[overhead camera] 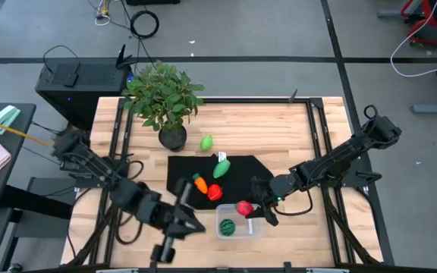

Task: Pick and placing Produce into tupperware
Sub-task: Put the dragonfruit into the transparent bin

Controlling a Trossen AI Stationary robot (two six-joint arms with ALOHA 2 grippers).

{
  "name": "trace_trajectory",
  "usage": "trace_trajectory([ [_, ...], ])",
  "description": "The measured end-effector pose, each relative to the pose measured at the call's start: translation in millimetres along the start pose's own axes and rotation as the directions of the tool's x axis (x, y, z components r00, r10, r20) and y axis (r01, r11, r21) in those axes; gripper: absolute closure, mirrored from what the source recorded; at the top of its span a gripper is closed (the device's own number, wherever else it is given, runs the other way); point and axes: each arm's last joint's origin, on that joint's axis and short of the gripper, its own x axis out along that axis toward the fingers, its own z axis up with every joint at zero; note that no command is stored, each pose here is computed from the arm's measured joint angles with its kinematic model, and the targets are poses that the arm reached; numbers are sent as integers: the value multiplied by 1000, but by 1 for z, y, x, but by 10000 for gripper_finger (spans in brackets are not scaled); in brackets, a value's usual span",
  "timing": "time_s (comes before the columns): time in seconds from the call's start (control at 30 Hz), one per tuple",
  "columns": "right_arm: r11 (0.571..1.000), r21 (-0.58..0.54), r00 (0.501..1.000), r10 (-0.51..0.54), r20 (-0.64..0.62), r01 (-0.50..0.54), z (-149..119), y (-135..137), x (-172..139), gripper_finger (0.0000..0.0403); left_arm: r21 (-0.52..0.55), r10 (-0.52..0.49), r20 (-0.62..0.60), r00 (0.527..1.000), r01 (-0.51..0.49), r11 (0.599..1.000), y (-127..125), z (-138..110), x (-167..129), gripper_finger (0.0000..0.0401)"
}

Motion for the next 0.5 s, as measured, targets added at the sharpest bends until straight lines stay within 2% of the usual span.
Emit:
trace_trajectory([
  [0.13,1000,0,1000,-2,-5,2,0,0,0,166,-42,105,-85,991,-108,993,14,-8,-37,384],
  [0.3,1000,2,999,-17,-44,17,-4,-2,0,166,-103,134,-119,984,-147,984,35,-13,-77,374],
  [0.5,999,26,997,-26,-67,28,-7,-3,1,166,-127,151,-102,983,-164,978,48,-11,-113,389],
])
